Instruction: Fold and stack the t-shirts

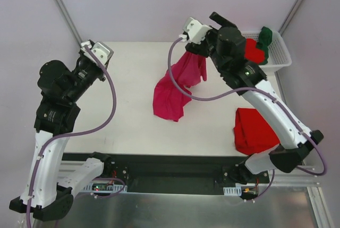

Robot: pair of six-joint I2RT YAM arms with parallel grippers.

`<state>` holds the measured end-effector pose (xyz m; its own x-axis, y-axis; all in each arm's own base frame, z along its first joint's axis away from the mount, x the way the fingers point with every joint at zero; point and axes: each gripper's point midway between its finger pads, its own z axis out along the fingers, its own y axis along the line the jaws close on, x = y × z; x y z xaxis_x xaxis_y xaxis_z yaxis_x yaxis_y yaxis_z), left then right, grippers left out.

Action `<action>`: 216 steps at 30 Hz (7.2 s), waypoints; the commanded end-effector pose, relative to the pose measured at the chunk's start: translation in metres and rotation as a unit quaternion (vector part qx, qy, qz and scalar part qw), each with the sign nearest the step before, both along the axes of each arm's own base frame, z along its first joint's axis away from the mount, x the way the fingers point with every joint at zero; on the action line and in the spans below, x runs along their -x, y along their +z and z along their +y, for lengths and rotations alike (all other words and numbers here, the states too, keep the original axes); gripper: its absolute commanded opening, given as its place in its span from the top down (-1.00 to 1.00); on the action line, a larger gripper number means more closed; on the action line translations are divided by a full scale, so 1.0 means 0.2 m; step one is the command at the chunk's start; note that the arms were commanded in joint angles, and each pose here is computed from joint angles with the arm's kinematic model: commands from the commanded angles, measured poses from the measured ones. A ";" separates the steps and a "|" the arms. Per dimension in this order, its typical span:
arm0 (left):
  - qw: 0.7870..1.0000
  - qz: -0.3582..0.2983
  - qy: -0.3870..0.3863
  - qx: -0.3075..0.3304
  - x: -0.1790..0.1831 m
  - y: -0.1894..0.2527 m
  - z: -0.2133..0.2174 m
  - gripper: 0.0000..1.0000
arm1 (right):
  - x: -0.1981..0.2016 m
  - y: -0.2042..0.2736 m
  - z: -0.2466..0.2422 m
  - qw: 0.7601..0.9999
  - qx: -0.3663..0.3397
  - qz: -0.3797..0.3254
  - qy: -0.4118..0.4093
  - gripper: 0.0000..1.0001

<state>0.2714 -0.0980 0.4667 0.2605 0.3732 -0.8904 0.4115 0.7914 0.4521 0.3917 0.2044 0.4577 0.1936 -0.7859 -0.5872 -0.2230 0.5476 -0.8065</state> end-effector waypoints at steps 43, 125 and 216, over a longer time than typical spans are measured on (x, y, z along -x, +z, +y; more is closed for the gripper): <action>0.942 0.018 0.328 -0.074 -0.15 0.15 0.56 0.84 | 0.66 0.72 1.31 0.845 -0.207 -0.104 0.482 0.99; 0.857 0.493 -0.002 -0.149 -1.02 -1.89 -0.38 -0.82 | 0.18 -0.05 -0.04 0.994 -0.029 0.065 0.079 -0.93; 0.912 0.367 0.126 -0.135 -0.98 -1.01 0.37 -0.99 | -0.14 -1.15 0.27 0.816 -0.168 0.514 0.203 -0.93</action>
<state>0.4701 0.0003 0.2079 -0.5347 0.6771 -0.5056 0.5669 0.7311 0.3796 0.4246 0.2326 0.2281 -0.4444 -0.5110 -0.7358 -0.8338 0.5363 0.1311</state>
